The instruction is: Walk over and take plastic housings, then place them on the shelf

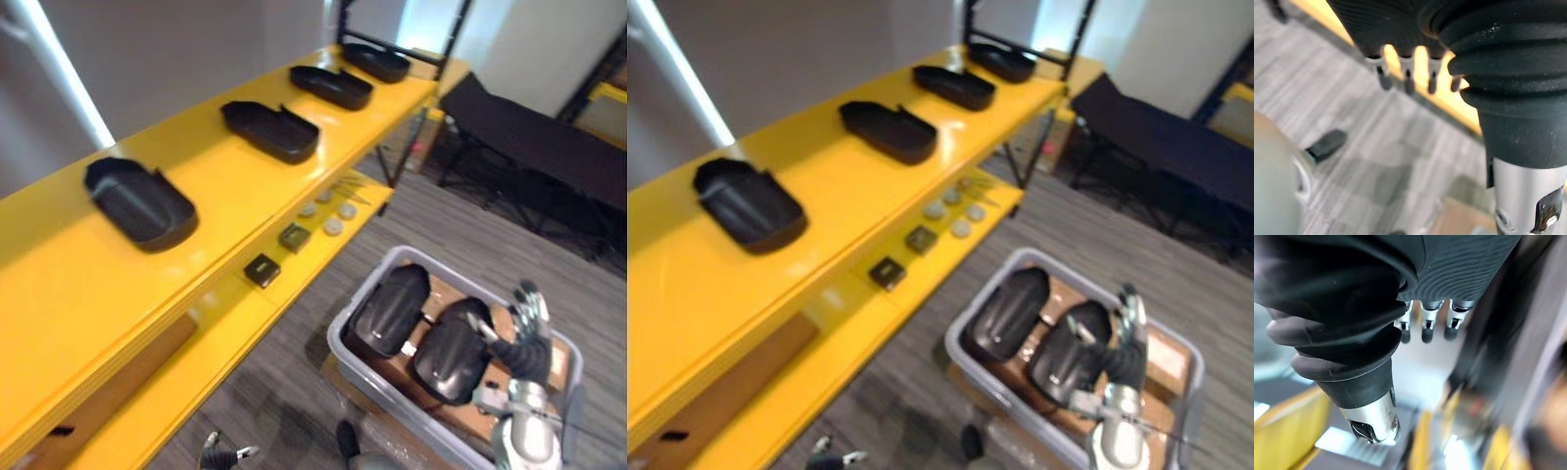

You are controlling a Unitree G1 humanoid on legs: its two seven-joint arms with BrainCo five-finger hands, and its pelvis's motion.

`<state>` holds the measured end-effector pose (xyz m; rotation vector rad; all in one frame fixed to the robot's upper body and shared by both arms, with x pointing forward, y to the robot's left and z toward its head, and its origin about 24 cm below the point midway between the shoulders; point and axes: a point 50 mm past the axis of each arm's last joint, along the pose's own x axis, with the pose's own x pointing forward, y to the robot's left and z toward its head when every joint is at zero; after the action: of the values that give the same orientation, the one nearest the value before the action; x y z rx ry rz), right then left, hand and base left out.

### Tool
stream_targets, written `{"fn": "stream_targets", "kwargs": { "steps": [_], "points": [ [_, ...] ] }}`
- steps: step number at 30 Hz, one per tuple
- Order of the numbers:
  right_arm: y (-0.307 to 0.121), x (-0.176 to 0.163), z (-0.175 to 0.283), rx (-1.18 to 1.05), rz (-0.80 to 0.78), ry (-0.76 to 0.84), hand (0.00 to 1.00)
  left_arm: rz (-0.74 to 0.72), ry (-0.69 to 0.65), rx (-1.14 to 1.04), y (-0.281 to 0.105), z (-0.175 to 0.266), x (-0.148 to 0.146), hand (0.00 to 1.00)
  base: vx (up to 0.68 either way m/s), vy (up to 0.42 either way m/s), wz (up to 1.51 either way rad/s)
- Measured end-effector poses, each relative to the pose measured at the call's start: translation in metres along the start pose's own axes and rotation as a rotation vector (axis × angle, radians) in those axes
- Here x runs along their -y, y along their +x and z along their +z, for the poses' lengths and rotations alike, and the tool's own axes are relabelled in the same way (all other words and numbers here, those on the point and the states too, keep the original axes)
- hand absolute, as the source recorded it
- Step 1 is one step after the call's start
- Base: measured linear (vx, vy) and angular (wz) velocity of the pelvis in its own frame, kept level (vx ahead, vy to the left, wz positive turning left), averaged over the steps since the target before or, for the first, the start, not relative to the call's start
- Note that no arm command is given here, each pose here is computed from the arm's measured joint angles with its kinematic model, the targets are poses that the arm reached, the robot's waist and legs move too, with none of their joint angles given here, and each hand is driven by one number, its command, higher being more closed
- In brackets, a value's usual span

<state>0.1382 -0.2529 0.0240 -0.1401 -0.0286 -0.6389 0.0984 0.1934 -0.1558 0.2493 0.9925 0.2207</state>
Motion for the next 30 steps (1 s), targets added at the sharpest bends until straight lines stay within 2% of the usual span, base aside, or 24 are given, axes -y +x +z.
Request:
{"fn": "stream_targets", "kwargs": {
  "steps": [3, 8, 17, 22, 27, 30],
  "points": [
    [-0.01, 0.015, -0.016, -0.083, -0.1, -0.027, 0.0, -0.021, 0.0, 0.006, -0.001, 0.002, 0.008, 0.0, -0.01, -0.024, -0.15],
    [-0.002, 0.006, -0.011, -0.056, -0.1, 0.002, 0.0, -0.05, -0.004, 0.007, -0.004, 0.002, 0.02, 0.0, 0.0, -0.019, -0.36],
    [0.033, -0.057, 0.002, 0.023, 0.115, 0.103, 0.0, -0.055, -0.119, 0.114, -0.006, 0.026, 0.03, 0.0, 0.01, 0.085, -0.47],
    [0.026, -0.064, 0.008, 0.029, 0.122, 0.165, 0.0, -0.047, -0.138, 0.174, -0.007, 0.04, 0.028, 0.0, -0.05, 0.145, -0.24],
    [0.003, -0.07, 0.018, 0.029, 0.167, 0.241, 0.0, -0.011, -0.225, 0.233, -0.004, 0.065, 0.027, 0.0, -0.22, 0.092, -1.17],
    [-0.007, -0.07, 0.011, -0.017, 0.182, 0.239, 0.0, 0.019, -0.231, 0.232, 0.0, 0.071, 0.024, 0.0, -0.17, 0.012, -1.02]
  ]
}}
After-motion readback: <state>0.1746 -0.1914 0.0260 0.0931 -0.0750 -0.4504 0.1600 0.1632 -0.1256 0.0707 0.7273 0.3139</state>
